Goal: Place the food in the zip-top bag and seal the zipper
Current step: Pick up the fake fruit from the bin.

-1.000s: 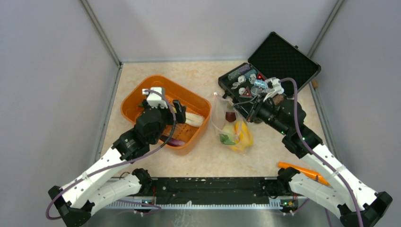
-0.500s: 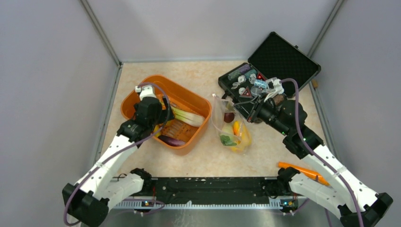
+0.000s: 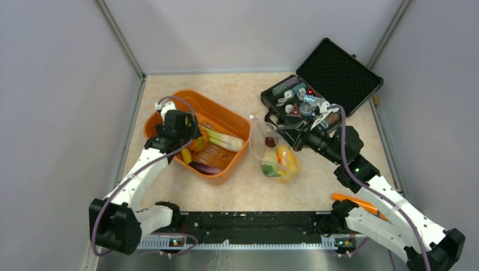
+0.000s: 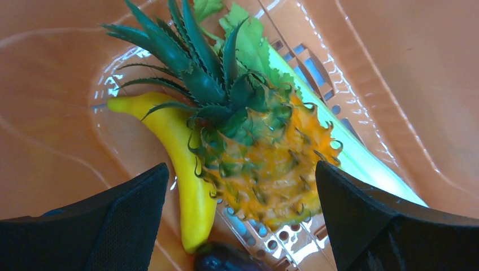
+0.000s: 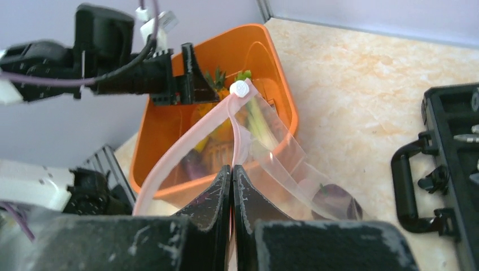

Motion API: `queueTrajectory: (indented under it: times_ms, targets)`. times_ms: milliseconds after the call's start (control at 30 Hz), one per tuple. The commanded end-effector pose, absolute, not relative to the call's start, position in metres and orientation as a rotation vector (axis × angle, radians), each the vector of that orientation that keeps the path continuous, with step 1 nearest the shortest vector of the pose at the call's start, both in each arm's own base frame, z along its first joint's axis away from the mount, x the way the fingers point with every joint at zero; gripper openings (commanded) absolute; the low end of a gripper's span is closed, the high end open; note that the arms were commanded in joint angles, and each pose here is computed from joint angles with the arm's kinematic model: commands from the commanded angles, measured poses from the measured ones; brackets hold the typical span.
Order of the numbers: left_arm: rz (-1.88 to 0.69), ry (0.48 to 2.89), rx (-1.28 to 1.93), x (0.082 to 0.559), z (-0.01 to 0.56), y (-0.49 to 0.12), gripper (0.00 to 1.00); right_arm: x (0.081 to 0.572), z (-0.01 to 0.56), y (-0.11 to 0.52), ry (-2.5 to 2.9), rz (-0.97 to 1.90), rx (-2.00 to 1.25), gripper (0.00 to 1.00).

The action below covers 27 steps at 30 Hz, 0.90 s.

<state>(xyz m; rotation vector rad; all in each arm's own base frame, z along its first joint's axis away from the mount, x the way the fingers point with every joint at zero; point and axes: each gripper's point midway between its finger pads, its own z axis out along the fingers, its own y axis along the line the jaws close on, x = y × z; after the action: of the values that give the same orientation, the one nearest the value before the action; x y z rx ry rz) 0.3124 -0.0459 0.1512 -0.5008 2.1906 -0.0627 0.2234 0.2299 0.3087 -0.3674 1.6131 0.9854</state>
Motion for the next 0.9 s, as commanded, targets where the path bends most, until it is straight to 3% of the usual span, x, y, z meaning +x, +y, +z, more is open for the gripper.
queueTrajectory:
  times_ms: [0, 133, 300, 467, 600, 867]
  targets:
    - [-0.117, 2.192, -0.477, 0.332, 0.133, -0.055, 0.99, 0.215, 0.328, 0.239, 1.366, 0.947, -0.585, 0.0]
    - [-0.258, 2.165, -0.427, 0.353, 0.131, -0.078, 0.99, 0.21, 0.324, 0.237, 1.225, 0.867, -0.678, 0.0]
    - [-0.628, 2.122, -0.094, 0.368, 0.17, -0.147, 0.99, 0.221, 0.328, 0.221, 1.235, 0.825, -0.544, 0.0]
    - [-0.831, 2.116, 0.067, 0.367, 0.186, -0.182, 0.99, 0.239, 0.327, 0.209, 1.368, 0.76, -0.428, 0.0]
    - [-0.785, 2.222, -0.008, 0.356, 0.186, -0.173, 0.98, 0.24, 0.336, 0.215, 1.386, 0.8, -0.419, 0.0]
    - [-0.435, 2.2, -0.184, 0.354, 0.197, -0.117, 0.97, 0.249, 0.346, 0.21, 1.368, 0.731, -0.42, 0.0]
